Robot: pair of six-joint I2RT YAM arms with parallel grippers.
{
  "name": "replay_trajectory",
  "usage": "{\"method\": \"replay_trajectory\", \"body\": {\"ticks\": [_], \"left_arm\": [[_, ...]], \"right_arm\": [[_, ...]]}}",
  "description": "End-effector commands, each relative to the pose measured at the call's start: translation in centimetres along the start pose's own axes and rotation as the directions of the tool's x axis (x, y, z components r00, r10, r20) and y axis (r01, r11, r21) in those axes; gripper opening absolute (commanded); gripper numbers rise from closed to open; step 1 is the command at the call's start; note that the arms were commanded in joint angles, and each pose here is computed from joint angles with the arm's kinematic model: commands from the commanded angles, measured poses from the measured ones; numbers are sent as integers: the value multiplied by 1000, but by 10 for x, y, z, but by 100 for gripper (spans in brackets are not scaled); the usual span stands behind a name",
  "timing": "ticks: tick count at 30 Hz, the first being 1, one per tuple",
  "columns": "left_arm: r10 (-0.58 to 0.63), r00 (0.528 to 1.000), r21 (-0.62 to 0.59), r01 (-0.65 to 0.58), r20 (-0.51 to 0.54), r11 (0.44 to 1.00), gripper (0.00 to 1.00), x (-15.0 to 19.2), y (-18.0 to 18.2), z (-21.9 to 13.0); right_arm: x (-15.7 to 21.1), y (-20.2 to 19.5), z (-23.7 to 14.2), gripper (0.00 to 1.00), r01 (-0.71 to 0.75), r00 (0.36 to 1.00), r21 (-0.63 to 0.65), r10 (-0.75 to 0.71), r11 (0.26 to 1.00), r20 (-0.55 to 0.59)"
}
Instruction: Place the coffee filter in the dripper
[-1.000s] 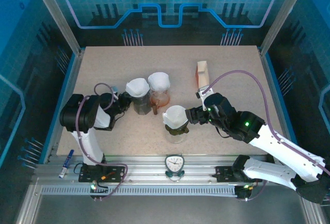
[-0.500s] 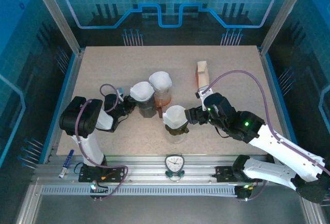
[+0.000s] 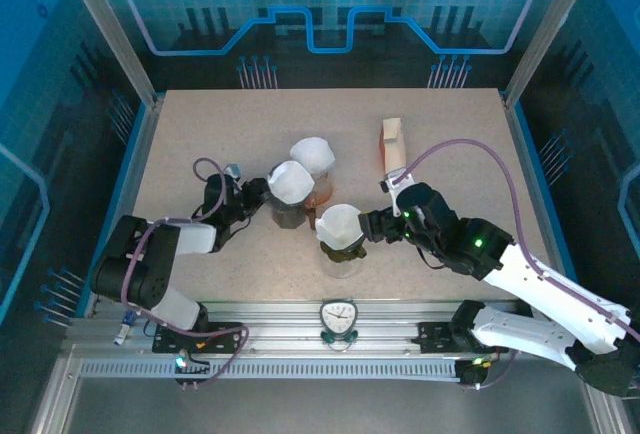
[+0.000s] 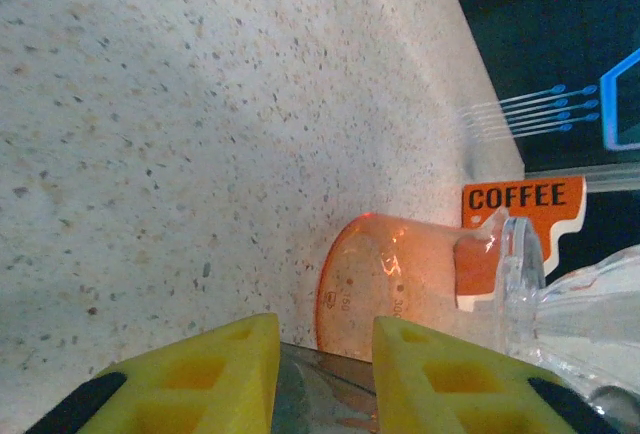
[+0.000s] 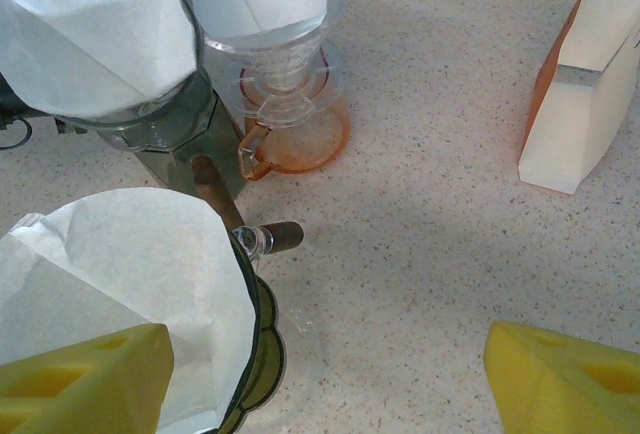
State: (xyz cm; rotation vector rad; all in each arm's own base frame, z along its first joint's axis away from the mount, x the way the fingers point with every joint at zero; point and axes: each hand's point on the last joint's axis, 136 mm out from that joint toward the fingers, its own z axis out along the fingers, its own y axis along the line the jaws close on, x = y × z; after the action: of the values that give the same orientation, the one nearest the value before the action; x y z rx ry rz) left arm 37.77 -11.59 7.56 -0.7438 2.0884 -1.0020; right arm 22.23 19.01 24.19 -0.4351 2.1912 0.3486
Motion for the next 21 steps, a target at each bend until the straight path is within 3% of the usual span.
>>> {"method": "replay_trajectory", "body": {"ticks": [1,15,21], "left_arm": [[10,1000,-122,-12,-14,992,32,6,24,1],[-22,999,-152,16,-33,988,33,10,36,11],[-25,999,-269,33,33,963,46,-5,55,-9]], "right_arm": [[-7,-5,-5,82,-38,998,5,38,999,45],[-9,-7,-8,83,-37,998,13,36,999,43],[-11,-8,-9,83,-37,998,25,36,999,42]]}}
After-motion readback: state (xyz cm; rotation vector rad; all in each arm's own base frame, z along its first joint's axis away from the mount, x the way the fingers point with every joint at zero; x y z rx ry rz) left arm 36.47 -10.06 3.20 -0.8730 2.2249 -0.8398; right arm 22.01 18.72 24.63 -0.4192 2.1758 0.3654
